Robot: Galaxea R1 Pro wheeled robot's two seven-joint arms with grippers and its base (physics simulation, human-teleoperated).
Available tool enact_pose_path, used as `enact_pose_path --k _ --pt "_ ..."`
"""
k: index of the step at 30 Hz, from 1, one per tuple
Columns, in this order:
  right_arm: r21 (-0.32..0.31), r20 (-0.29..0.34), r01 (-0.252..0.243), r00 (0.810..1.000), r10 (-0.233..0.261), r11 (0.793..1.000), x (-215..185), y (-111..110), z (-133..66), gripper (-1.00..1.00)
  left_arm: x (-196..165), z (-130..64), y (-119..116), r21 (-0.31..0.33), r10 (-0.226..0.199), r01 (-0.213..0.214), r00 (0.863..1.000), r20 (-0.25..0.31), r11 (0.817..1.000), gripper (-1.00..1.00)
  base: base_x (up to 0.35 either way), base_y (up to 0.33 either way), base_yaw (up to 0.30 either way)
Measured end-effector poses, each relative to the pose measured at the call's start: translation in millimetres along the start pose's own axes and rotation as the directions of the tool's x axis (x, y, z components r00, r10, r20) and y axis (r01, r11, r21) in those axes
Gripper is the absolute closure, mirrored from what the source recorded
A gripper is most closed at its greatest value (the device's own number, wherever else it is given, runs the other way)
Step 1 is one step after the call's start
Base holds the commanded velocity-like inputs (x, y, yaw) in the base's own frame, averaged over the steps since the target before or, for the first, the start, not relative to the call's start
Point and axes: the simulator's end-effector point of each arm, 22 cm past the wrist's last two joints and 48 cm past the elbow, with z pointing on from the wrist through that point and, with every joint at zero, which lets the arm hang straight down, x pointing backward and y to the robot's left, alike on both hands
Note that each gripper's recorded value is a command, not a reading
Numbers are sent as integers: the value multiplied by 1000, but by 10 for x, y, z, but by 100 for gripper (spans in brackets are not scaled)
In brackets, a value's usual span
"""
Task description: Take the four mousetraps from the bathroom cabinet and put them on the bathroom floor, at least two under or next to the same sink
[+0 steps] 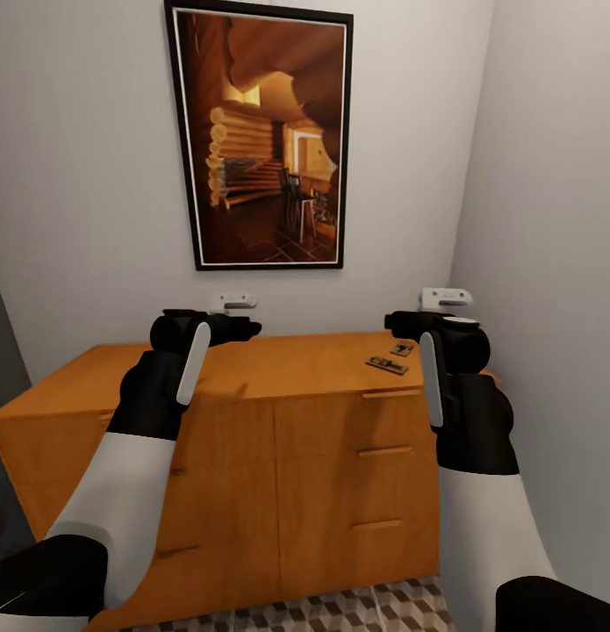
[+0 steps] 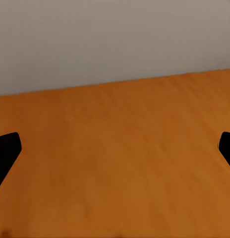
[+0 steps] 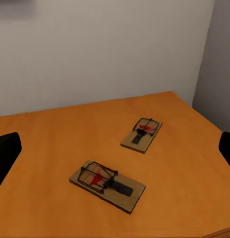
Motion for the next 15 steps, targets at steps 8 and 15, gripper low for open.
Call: enact_pose_path --k 8,15 --pt "1 -1 2 1000 -2 1000 4 3 2 -100 0 0 -1 0 0 0 1000 0 1000 -100 305 0 2" --pt "3 -31 12 999 -12 1000 108 9 72 -100 4 2 -2 1 -1 1 1000 -1 1000 -100 318 0 0"
